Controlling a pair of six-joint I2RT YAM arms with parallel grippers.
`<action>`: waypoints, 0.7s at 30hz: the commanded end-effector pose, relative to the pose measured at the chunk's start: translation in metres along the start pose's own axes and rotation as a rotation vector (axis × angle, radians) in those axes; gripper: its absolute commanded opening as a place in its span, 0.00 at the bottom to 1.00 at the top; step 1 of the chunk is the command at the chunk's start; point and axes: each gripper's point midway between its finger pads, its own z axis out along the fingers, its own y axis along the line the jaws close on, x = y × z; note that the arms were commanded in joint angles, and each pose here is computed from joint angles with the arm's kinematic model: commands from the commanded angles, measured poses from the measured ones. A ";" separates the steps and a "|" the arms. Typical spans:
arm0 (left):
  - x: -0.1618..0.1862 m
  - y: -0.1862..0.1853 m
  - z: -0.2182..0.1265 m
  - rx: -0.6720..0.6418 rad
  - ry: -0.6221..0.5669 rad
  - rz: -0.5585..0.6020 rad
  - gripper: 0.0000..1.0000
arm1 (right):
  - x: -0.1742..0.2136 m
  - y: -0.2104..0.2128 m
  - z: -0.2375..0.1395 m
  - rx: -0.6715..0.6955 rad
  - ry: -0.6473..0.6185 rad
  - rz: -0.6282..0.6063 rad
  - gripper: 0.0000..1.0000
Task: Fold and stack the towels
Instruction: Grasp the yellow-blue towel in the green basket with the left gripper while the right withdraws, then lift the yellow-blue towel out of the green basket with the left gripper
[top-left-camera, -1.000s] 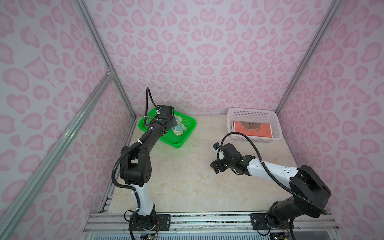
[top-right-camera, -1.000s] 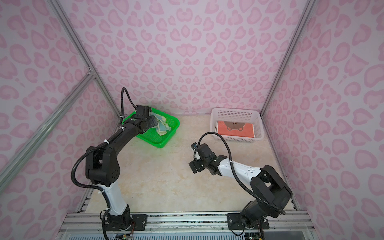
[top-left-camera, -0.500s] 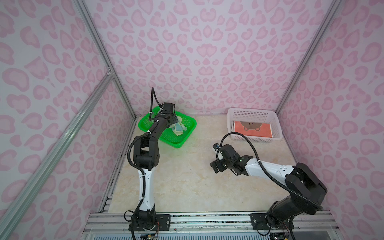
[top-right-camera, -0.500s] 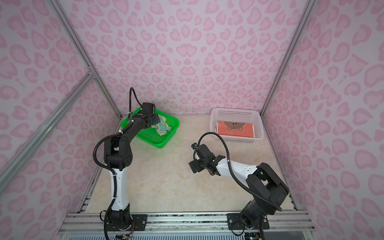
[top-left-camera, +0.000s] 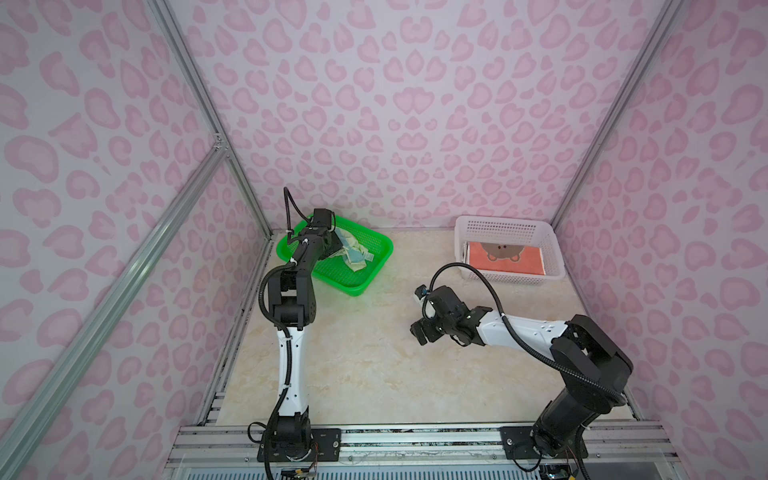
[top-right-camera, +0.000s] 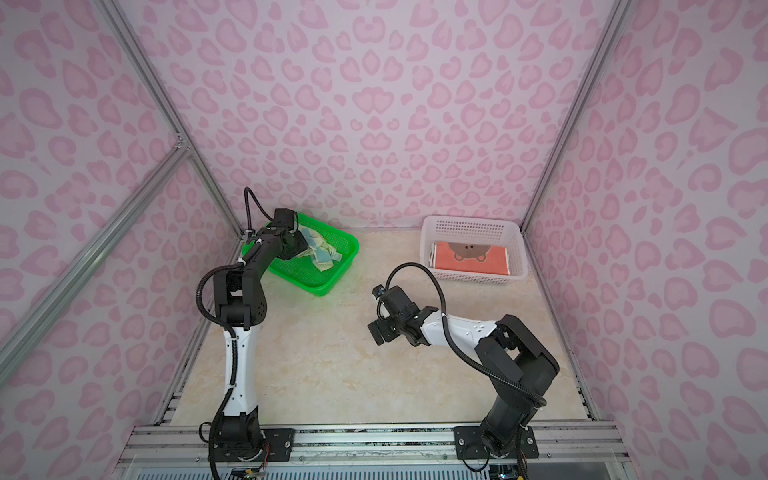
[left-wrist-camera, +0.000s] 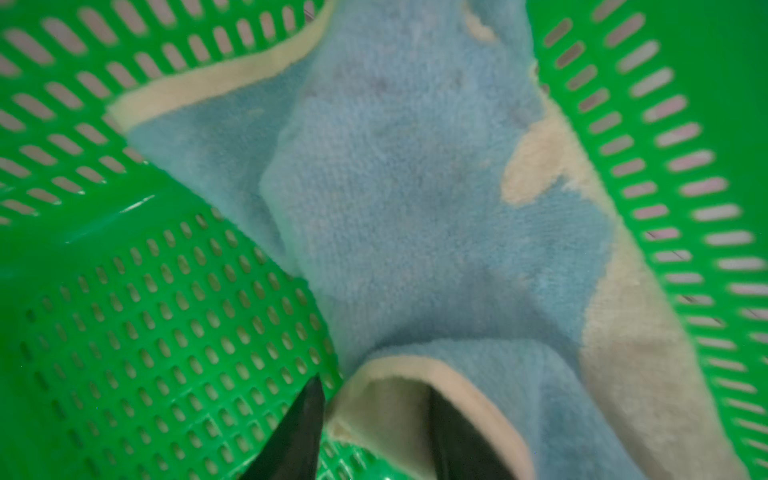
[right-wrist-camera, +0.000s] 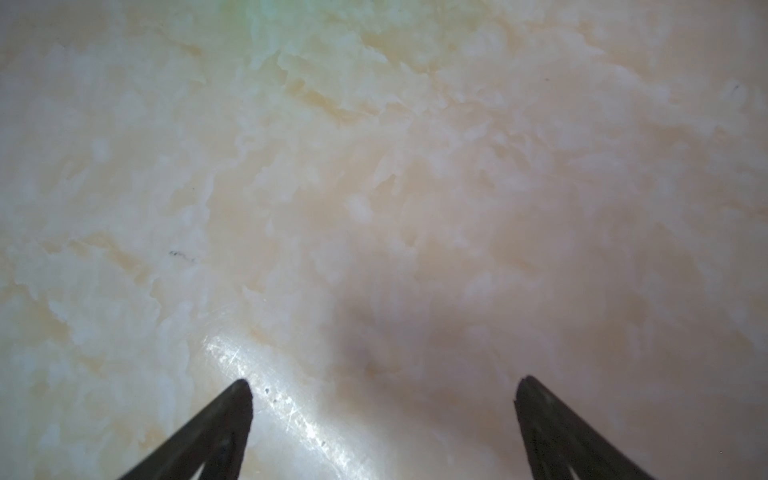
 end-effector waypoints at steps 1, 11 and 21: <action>-0.003 -0.010 -0.004 0.043 0.002 -0.011 0.08 | -0.001 0.002 0.001 -0.009 -0.004 0.009 0.98; -0.019 -0.027 -0.058 0.134 -0.047 -0.002 0.02 | 0.001 0.001 -0.007 0.007 -0.023 0.015 0.98; -0.039 -0.041 -0.132 0.244 -0.170 0.000 0.02 | 0.006 0.001 -0.010 0.012 -0.027 0.016 0.98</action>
